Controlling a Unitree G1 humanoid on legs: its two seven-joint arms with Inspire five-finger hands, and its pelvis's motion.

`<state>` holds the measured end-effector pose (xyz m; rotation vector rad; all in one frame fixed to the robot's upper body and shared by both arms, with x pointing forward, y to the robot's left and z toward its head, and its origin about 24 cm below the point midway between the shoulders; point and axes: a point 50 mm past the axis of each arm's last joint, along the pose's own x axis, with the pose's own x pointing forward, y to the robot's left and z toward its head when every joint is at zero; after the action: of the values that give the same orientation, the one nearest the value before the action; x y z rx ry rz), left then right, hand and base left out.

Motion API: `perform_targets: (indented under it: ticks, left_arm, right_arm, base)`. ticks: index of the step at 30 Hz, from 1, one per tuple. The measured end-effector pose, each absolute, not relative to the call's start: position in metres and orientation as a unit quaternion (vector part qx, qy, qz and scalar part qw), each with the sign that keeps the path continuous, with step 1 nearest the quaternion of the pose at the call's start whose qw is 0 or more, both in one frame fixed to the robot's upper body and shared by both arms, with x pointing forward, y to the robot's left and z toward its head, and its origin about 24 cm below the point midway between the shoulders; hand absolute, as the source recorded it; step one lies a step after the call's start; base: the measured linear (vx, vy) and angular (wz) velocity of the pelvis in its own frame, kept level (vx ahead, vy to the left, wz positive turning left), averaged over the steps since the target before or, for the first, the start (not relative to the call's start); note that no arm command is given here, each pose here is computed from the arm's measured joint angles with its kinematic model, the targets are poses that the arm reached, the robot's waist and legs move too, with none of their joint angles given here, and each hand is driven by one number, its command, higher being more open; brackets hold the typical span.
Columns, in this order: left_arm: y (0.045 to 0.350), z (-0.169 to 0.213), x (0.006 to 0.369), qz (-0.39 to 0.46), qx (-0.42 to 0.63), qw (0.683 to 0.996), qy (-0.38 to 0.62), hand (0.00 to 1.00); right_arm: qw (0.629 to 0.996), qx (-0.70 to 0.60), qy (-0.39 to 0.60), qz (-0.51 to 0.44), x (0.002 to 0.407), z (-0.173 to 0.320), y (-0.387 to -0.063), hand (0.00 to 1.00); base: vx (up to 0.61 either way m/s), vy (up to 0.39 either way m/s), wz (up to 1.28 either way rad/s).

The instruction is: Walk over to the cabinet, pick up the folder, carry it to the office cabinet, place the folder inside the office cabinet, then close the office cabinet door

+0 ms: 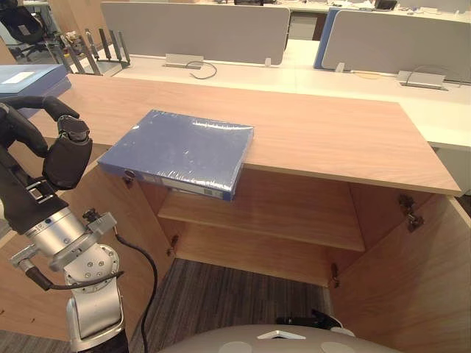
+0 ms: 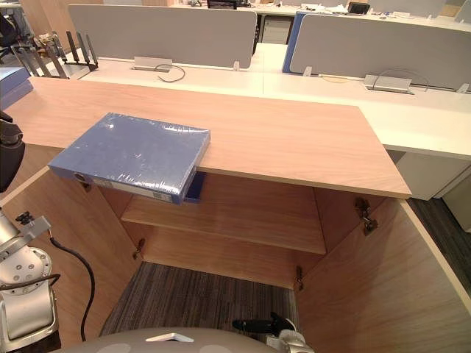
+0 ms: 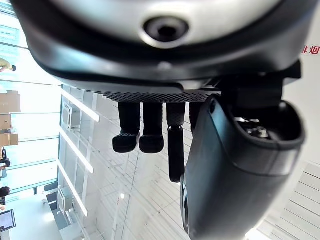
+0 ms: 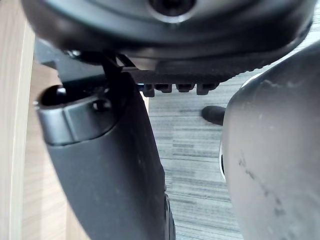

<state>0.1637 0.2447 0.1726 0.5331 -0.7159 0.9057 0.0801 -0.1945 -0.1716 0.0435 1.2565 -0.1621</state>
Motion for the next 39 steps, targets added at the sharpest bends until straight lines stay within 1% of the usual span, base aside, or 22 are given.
perform_targets:
  ticks: [1, 10, 26, 34, 39]
  left_arm:
    - [0.245, 0.173, 0.164, 0.424, 0.249, 0.804, -0.334, 1.0]
    - [0.249, 0.172, 0.16, 0.445, 0.246, 0.794, -0.334, 1.0]
    - [0.25, 0.169, 0.159, 0.458, 0.241, 0.793, -0.321, 1.0]
    - [0.25, 0.167, 0.159, 0.453, 0.245, 0.798, -0.314, 1.0]
    - [0.252, 0.16, 0.154, 0.442, 0.261, 0.807, -0.29, 1.0]
  right_arm:
    - [0.806, 0.02, 0.587, -0.076, 0.08, -0.172, -0.194, 1.0]
    - [0.806, 0.02, 0.587, -0.076, 0.08, -0.172, -0.195, 1.0]
    - [0.805, 0.021, 0.587, -0.077, 0.079, -0.172, -0.195, 1.0]
    - [0.806, 0.019, 0.587, -0.078, 0.08, -0.171, -0.196, 1.0]
    - [0.806, 0.015, 0.586, -0.08, 0.08, -0.171, -0.2, 1.0]
  base:
    - [0.0, 0.0, 0.0]
    - [0.0, 0.0, 0.0]
    - [0.0, 0.0, 0.0]
    - [0.0, 0.0, 0.05]
    - [0.0, 0.002, 0.01]
